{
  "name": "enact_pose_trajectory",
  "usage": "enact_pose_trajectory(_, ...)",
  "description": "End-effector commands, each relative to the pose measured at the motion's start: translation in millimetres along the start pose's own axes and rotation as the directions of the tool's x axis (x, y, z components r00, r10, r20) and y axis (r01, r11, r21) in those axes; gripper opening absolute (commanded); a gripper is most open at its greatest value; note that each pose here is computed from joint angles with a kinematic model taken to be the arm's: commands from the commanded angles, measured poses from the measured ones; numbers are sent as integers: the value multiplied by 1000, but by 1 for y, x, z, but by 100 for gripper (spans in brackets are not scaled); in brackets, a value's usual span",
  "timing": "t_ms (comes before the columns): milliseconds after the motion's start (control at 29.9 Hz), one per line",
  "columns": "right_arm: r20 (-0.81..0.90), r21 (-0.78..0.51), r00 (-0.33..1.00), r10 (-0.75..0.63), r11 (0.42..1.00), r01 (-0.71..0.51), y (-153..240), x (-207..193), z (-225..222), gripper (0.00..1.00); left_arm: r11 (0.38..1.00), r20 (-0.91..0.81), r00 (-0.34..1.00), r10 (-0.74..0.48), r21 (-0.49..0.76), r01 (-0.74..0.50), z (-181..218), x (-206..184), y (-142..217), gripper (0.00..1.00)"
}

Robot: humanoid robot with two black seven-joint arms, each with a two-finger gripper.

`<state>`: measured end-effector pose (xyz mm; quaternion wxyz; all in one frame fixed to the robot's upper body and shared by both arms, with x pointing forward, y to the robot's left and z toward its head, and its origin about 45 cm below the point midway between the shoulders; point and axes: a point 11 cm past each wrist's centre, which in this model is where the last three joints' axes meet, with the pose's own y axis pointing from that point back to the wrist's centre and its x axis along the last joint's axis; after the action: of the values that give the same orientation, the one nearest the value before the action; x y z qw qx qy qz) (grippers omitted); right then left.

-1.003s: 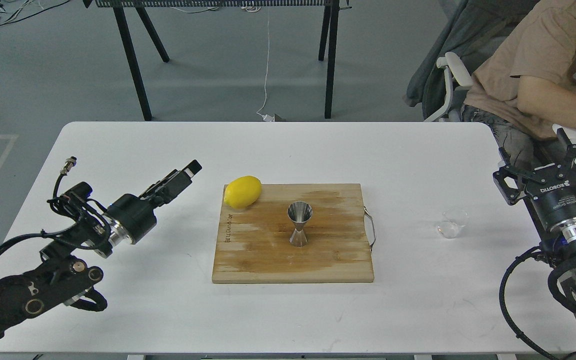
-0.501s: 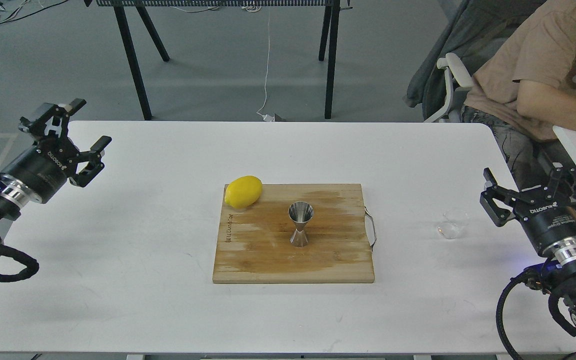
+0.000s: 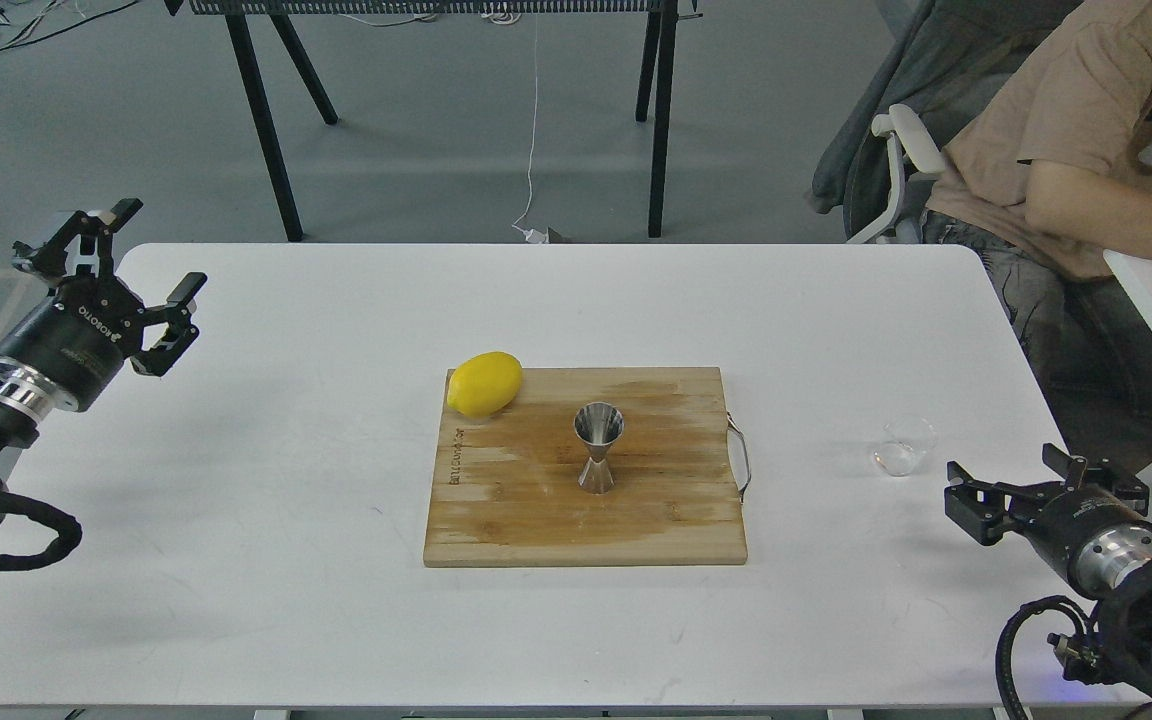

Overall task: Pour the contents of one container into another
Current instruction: 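Reach the right gripper to the small clear glass and grasp it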

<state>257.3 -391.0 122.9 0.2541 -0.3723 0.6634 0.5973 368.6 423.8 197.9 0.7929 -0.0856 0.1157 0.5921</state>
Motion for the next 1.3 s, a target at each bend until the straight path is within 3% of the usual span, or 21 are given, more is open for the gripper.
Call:
enact_pose_trajectory(0, -12, -8, 999, 46, 999, -47, -9, 3, 3, 99, 1000, -3, 1000, -5, 4, 5, -3, -2, -1, 92)
enact_pose_trajectory(903, -70, -54, 990, 124, 990, -128, -72, 0, 36, 99, 1000, -4, 1000, 17, 12, -17, -9, 3, 1, 92)
enact_pose_trajectory(1170, -58, -57, 992, 109, 992, -112, -83, -7, 44, 95, 999, 1, 1000, 29, 17, -29, -9, 7, 3, 92)
enact_pose_trajectory(1270, -70, -56, 993, 97, 993, -101, -86, -12, 46, 89, 999, 1, 1000, 29, 17, -29, -9, 7, 3, 92)
